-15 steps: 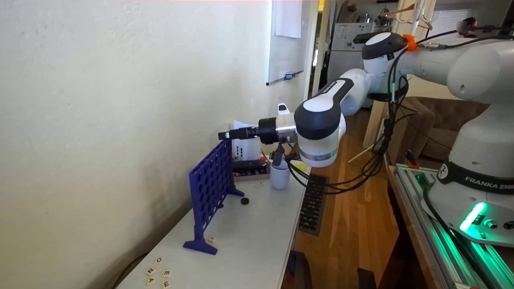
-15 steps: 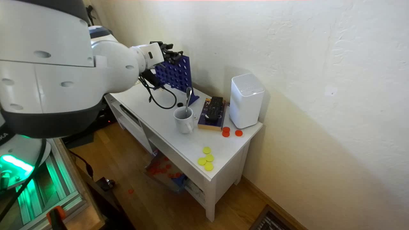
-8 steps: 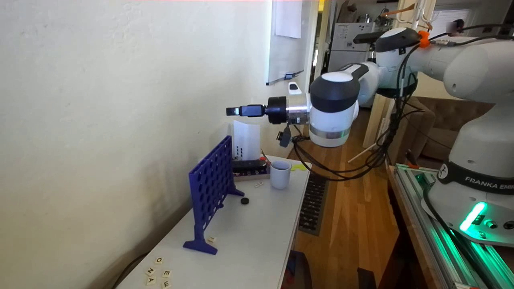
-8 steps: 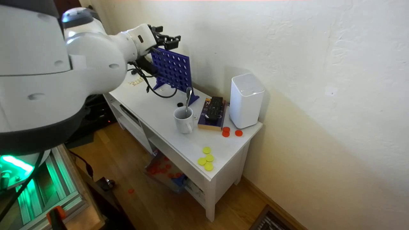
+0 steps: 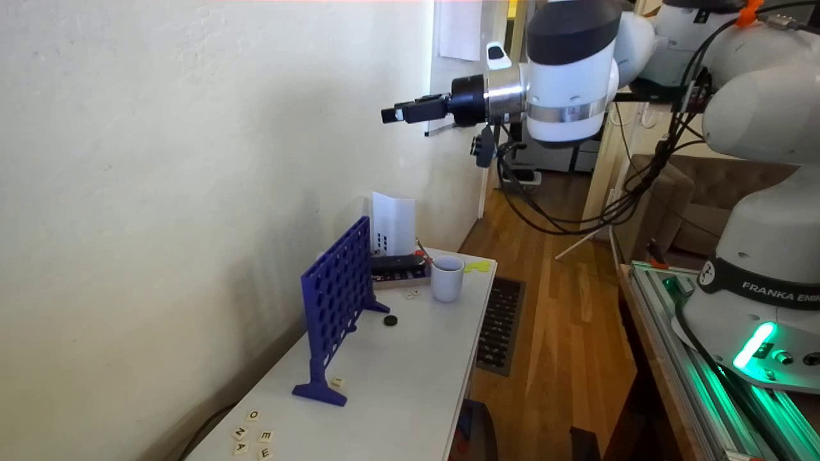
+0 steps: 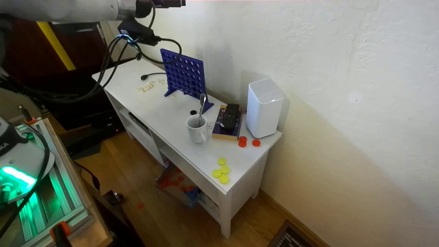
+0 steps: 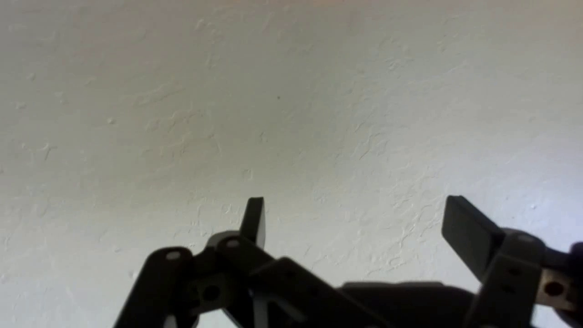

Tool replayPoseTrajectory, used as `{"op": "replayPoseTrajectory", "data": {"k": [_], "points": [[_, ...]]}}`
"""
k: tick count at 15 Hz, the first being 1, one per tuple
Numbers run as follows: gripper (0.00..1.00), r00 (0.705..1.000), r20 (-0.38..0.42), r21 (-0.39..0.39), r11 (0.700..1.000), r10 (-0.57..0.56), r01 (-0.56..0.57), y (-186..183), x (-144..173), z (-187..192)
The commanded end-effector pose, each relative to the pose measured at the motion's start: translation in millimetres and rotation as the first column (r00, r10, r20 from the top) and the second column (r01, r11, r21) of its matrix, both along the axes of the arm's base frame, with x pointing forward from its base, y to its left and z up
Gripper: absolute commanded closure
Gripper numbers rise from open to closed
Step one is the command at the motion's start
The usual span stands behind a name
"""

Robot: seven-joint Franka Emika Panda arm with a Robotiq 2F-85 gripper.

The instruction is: Put one dark blue circle inside the blue object

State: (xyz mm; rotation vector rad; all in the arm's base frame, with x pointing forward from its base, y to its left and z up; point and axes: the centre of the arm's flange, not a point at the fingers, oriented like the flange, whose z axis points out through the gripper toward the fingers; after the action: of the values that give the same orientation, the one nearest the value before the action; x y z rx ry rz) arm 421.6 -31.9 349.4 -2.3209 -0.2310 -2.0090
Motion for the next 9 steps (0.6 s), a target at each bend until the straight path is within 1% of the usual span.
{"op": "replayPoseTrajectory", "data": {"k": [1,4,6,7,9], "points": [[0.00,0.994,-0.048,-0.140,0.986,-0.102,0.095,18,-46,70],[0.00,0.984,-0.062,-0.216,0.965,-0.168,0.151,29,-50,95],[0.00,0.976,-0.076,-0.268,0.947,-0.205,0.178,35,-54,101],[0.00,0.989,-0.059,-0.179,0.976,-0.134,0.122,19,-31,91],[0.00,0.989,-0.054,-0.196,0.973,-0.135,0.122,25,-33,95]]}}
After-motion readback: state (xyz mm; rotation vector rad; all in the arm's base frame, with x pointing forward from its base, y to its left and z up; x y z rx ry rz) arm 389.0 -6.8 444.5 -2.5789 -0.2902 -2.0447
